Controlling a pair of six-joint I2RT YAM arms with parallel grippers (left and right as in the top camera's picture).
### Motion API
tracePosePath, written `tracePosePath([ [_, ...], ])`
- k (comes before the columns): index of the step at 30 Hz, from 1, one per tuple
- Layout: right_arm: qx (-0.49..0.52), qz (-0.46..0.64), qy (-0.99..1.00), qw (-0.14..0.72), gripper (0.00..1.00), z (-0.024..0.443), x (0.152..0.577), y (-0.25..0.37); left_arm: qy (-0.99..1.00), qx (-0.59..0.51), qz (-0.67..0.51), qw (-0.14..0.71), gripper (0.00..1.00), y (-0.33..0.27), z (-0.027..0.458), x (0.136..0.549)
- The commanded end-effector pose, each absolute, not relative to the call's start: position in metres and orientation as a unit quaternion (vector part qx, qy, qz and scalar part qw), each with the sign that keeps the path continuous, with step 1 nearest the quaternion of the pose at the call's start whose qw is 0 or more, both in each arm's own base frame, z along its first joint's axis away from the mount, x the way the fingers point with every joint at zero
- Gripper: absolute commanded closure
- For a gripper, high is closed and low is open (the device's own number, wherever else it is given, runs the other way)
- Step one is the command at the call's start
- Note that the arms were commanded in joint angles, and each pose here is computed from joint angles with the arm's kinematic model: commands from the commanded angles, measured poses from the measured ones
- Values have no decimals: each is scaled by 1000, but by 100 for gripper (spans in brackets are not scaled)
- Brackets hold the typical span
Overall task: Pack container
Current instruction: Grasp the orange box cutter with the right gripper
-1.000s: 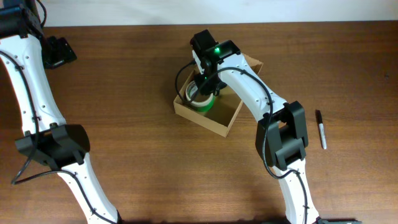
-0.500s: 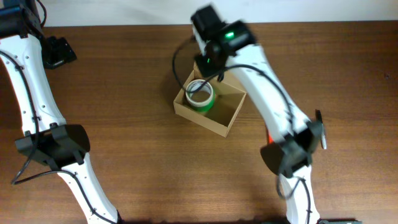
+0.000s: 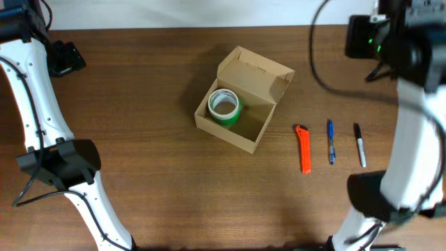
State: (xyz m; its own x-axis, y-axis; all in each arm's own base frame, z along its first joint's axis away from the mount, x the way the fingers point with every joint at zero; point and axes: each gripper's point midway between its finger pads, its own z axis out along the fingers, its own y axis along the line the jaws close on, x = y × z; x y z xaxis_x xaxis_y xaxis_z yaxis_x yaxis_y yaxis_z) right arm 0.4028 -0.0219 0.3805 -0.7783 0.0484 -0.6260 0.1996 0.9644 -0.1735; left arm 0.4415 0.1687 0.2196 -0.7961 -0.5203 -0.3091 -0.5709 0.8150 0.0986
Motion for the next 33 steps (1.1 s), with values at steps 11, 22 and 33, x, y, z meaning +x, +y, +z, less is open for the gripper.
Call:
tracePosePath([
  [11, 35, -79, 996, 34, 35, 177, 381, -21, 943, -287, 92, 140, 0, 170, 226, 438],
  [22, -8, 20, 999, 37, 29, 95, 325, 29, 943, -287, 92, 140, 0, 170, 226, 438],
  [33, 18, 27, 999, 22, 28, 47, 307, 31, 943, -287, 92, 140, 0, 170, 226, 438],
])
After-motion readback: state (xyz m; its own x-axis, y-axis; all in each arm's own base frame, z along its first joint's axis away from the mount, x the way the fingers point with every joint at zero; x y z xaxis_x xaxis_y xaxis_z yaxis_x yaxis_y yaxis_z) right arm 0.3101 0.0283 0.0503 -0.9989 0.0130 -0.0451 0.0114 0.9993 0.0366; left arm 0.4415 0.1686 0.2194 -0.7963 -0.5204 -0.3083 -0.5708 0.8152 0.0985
